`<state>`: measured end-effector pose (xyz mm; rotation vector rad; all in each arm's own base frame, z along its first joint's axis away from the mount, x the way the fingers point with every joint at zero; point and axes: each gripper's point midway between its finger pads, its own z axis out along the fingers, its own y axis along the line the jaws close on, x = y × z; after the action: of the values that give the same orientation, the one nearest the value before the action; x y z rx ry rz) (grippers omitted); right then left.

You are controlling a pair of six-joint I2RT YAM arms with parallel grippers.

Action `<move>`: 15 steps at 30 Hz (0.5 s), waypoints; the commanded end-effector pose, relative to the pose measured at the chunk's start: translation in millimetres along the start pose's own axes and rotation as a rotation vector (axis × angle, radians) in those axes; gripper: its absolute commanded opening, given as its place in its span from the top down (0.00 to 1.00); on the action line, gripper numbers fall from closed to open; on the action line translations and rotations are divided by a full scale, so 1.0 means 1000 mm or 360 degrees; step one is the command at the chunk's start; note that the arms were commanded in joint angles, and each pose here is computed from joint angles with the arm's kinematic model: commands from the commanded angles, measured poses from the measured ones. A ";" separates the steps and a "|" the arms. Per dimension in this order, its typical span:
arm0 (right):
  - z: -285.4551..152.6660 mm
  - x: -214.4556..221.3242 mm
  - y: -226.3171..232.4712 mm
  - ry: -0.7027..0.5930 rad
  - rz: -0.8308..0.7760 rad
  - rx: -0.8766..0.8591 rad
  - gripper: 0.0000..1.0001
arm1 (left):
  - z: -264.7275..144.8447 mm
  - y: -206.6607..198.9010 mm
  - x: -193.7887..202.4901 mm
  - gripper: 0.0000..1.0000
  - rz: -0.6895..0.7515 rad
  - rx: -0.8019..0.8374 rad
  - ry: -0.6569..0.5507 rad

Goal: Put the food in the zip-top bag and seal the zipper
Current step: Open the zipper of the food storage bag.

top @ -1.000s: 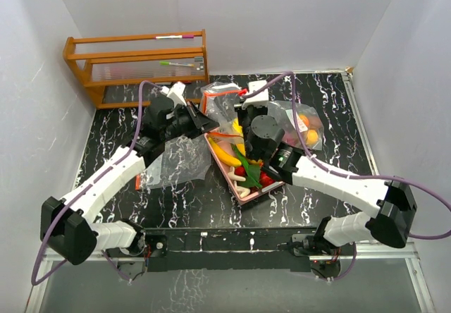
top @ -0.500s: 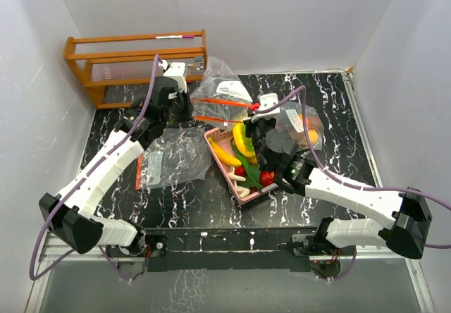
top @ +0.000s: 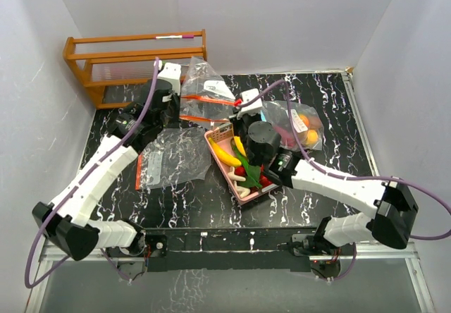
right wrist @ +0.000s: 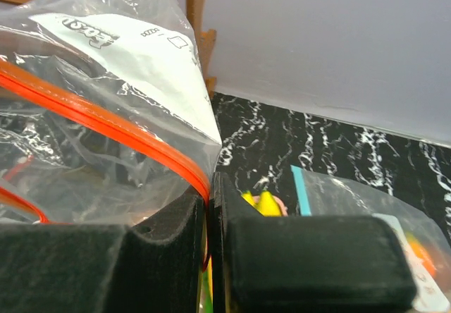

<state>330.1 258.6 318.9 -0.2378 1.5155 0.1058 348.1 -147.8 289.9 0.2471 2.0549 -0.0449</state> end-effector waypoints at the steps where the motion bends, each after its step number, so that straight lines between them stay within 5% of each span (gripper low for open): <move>1: 0.012 -0.016 0.010 0.0017 0.0131 -0.0039 0.92 | -0.052 0.044 -0.038 1.00 -0.0003 -0.0196 -0.0199; 7: 0.004 0.059 0.053 0.0331 0.0246 -0.0282 0.85 | -0.051 0.036 0.008 1.00 0.0108 -0.0112 0.0161; 15: -0.009 0.080 0.074 0.0466 0.0363 -0.0433 0.37 | -0.043 0.025 0.064 1.00 0.0187 -0.0023 0.0496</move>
<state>314.0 318.9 227.9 -0.3460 1.8007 0.3965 303.3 -113.5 289.0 0.3192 2.2098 0.0578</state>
